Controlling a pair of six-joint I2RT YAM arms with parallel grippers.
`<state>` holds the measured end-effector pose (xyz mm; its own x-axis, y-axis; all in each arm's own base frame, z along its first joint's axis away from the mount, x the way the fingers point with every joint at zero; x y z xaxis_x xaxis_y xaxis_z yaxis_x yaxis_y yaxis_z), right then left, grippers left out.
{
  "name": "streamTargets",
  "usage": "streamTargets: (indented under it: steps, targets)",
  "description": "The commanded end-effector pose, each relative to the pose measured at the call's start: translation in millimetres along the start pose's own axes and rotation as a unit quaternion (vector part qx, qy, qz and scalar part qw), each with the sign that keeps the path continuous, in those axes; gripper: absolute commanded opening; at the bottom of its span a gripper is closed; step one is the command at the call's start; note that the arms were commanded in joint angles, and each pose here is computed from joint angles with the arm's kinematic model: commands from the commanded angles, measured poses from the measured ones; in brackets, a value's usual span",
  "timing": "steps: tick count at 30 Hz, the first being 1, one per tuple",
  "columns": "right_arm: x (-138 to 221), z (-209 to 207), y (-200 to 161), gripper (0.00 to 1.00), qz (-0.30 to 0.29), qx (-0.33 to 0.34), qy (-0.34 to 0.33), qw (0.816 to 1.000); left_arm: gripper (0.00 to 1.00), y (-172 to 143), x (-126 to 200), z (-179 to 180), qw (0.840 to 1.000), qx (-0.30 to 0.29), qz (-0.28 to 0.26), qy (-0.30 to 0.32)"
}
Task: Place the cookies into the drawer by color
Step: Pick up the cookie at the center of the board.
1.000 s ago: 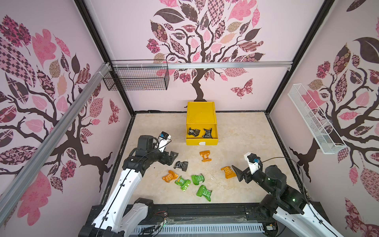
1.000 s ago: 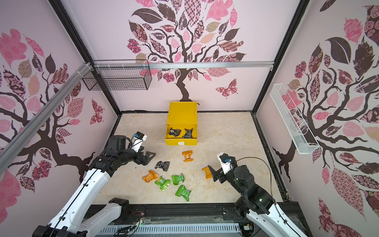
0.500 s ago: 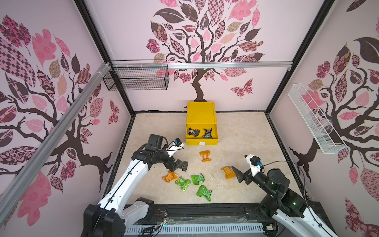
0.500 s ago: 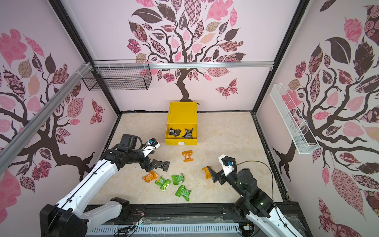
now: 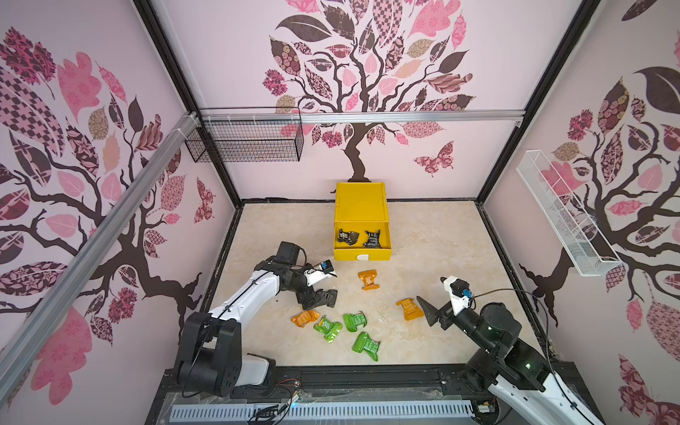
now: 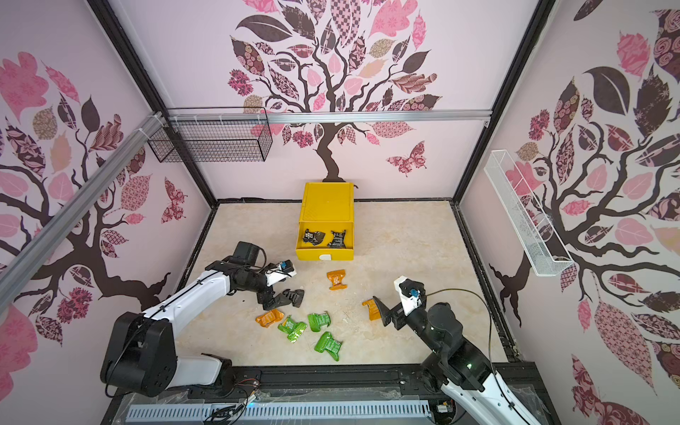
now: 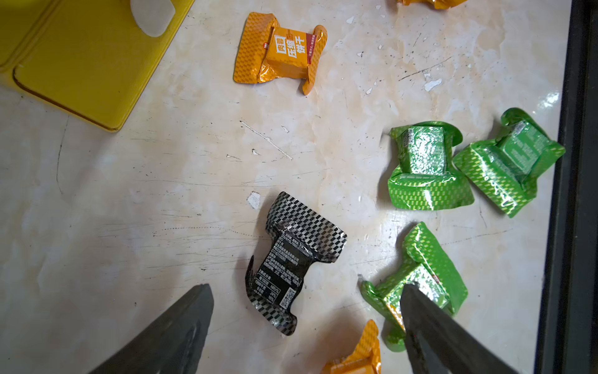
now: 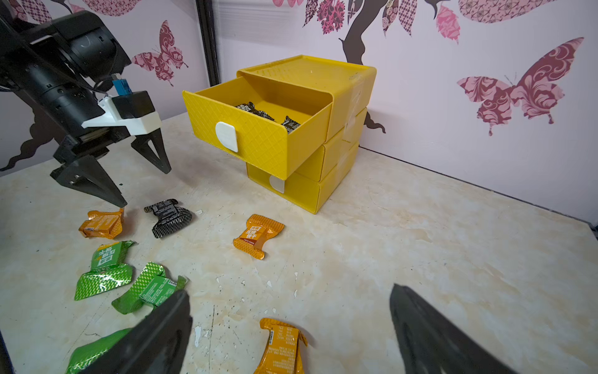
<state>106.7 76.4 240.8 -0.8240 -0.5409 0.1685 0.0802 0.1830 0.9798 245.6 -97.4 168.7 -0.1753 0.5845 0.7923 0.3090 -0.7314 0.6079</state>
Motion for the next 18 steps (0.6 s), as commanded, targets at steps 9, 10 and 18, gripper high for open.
streamTargets:
  steps: [9, 10, 18]
  targets:
    - [2, -2, 4, 0.99, -0.013, 0.002, -0.005, 1.000, 0.93, -16, -24, 10, 0.996, -0.084, 0.019, -0.031]
    - [2, -2, 4, 0.99, -0.014, 0.002, -0.003, 1.000, 0.93, -15, -25, 12, 0.996, -0.083, 0.021, -0.030]
    - [2, -2, 3, 0.99, -0.014, 0.002, -0.007, 1.000, 0.88, -19, -37, 10, 0.990, -0.124, 0.058, -0.038]
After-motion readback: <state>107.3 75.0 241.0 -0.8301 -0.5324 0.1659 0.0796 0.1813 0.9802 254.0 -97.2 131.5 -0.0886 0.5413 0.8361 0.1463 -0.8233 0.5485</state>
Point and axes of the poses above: each gripper's point midway between its finger pads, its own x axis back along the fingers, its own z axis along the line the jaws close on, y = z × x, the point moved 10 cm from there along x, back along the fingers, and after that the axes turned 4 degrees about x, right-handed, at the moved point
